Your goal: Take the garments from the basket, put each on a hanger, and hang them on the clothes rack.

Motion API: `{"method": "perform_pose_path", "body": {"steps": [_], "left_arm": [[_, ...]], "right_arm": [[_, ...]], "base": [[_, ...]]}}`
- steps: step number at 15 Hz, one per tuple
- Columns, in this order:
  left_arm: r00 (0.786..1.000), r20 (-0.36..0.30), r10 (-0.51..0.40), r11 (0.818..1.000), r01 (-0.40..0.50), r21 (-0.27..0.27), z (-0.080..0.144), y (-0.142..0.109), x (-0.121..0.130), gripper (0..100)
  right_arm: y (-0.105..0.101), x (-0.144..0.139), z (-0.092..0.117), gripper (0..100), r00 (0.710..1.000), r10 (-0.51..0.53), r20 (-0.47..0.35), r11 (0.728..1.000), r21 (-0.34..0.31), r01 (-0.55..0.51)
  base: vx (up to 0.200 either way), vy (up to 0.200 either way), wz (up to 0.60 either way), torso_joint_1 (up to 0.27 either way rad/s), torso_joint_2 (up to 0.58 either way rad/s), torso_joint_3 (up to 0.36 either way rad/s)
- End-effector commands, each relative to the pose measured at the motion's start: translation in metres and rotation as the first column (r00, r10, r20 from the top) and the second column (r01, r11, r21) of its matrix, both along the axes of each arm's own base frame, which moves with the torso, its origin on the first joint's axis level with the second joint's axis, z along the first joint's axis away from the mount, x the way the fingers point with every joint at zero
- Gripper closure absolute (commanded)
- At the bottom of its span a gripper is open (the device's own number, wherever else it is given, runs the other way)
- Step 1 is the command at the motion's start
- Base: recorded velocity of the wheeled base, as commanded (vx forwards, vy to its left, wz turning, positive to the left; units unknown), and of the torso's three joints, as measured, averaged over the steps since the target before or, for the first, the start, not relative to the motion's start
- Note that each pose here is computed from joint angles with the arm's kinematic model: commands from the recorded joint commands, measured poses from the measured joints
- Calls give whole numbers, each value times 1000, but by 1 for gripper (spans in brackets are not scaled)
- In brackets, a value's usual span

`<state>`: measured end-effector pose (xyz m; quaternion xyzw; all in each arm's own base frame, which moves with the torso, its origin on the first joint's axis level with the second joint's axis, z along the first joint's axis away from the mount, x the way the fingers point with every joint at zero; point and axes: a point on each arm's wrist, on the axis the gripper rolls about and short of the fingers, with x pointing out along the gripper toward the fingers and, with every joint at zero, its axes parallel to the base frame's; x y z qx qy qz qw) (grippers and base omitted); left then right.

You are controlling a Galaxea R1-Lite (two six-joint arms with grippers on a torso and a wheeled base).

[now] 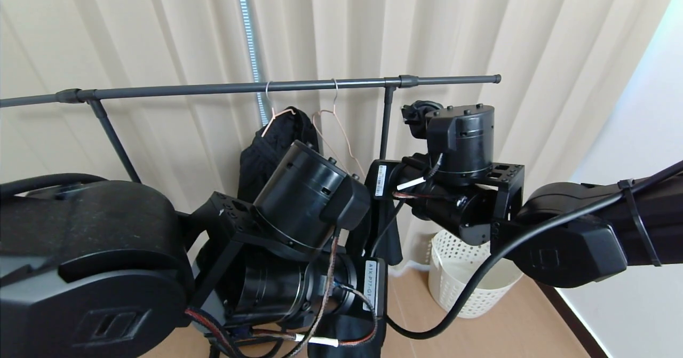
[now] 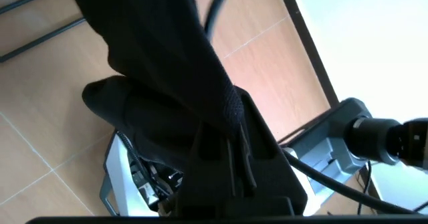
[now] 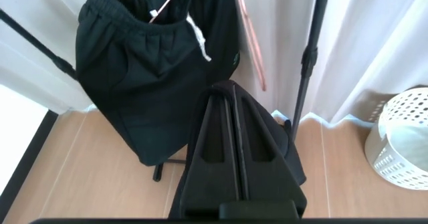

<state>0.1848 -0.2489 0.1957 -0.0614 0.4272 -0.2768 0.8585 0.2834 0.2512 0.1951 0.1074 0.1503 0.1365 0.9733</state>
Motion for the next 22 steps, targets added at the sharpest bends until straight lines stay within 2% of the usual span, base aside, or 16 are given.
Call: {"method": "perform_pose_path", "body": {"steps": [1, 3, 6, 8, 10, 13, 17, 22], "left_arm": [[1000, 2, 21, 1000, -21, 0, 1, 7, 3, 100], [998, 3, 55, 998, -55, 6, 0, 14, 11, 100], [983, 25, 179, 984, -180, 16, 2, 39, 37, 100], [978, 48, 202, 979, -203, 26, 4, 48, 47, 100], [969, 99, 227, 974, -228, -6, 13, 56, 59, 100], [957, 149, 250, 968, -246, -40, 27, 62, 70, 100], [948, 206, 241, 970, -229, -79, 47, 60, 75, 100], [949, 212, 234, 972, -221, -85, 49, 59, 73, 100]], "right_arm": [[-5, 0, 5, 100, 1000, -11, 10, 1000, 8, 11], [-10, 2, 8, 100, 1000, -20, 20, 1000, 1, 20], [-26, 2, 20, 100, 998, -46, 49, 999, -9, 47], [-33, 0, 23, 100, 997, -48, 64, 998, -36, 50], [-38, -7, 26, 100, 996, -41, 74, 997, -56, 46], [-43, -15, 27, 100, 995, -47, 87, 993, -101, 55], [-43, -28, 31, 100, 993, -52, 109, 986, -150, 68], [-41, -39, 33, 100, 992, -42, 123, 983, -174, 63]], "base": [[0, 0, 0, 0, 0, 0], [0, 0, 0, 0, 0, 0], [0, 0, 0, 0, 0, 0], [0, 0, 0, 0, 0, 0], [0, 0, 0, 0, 0, 0], [0, 0, 0, 0, 0, 0], [0, 0, 0, 0, 0, 0], [0, 0, 0, 0, 0, 0]]}}
